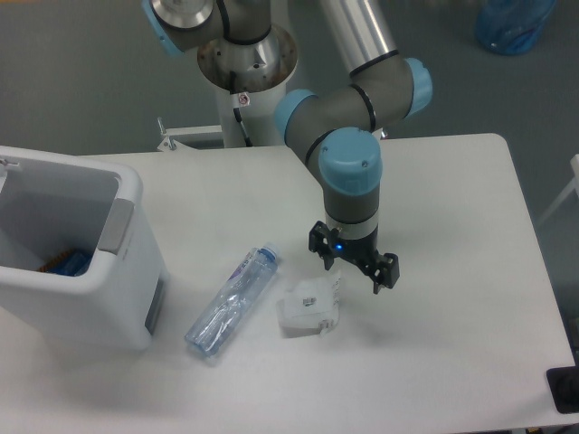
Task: Place the trash in the trash can
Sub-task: 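Lower the gripper onto the white tissue and close to grasp it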
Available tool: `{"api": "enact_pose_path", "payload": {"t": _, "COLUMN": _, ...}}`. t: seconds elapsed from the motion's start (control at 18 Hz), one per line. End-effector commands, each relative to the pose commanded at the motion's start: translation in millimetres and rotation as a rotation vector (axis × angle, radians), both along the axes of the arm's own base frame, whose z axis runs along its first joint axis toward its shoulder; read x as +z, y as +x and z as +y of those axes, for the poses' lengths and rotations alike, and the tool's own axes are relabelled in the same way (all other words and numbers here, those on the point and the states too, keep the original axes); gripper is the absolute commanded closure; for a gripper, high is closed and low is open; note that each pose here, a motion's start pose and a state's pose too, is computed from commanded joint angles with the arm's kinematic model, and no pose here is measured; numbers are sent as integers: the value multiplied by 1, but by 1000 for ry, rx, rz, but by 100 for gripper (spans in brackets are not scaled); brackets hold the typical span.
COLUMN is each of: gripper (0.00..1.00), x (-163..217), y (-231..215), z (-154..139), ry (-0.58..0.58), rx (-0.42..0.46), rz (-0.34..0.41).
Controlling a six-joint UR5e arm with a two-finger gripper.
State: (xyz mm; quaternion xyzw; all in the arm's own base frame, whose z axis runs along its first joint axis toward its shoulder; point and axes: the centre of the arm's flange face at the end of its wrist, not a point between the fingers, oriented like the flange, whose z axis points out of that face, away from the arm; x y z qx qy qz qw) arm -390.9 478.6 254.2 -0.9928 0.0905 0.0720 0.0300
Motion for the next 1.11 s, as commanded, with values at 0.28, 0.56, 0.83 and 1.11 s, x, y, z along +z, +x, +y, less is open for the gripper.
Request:
{"api": "enact_pose_path", "payload": {"t": 0.28, "gripper": 0, "x": -27, "y": 9, "z": 14, "ry": -28, "rx": -26, "rz": -30}}
{"api": "enact_pose_path", "payload": {"t": 0.56, "gripper": 82, "x": -27, "y": 7, "z": 17, "ry": -18, "rx": 42, "rz": -34}}
{"api": "enact_pose_path", "payload": {"t": 0.83, "gripper": 100, "x": -15, "y": 1, "z": 25, "ry": 10, "rx": 85, "rz": -20}}
{"api": "enact_pose_path", "payload": {"t": 1.11, "gripper": 100, "x": 11, "y": -8, "z": 36, "ry": 127, "rx": 163, "rz": -56}}
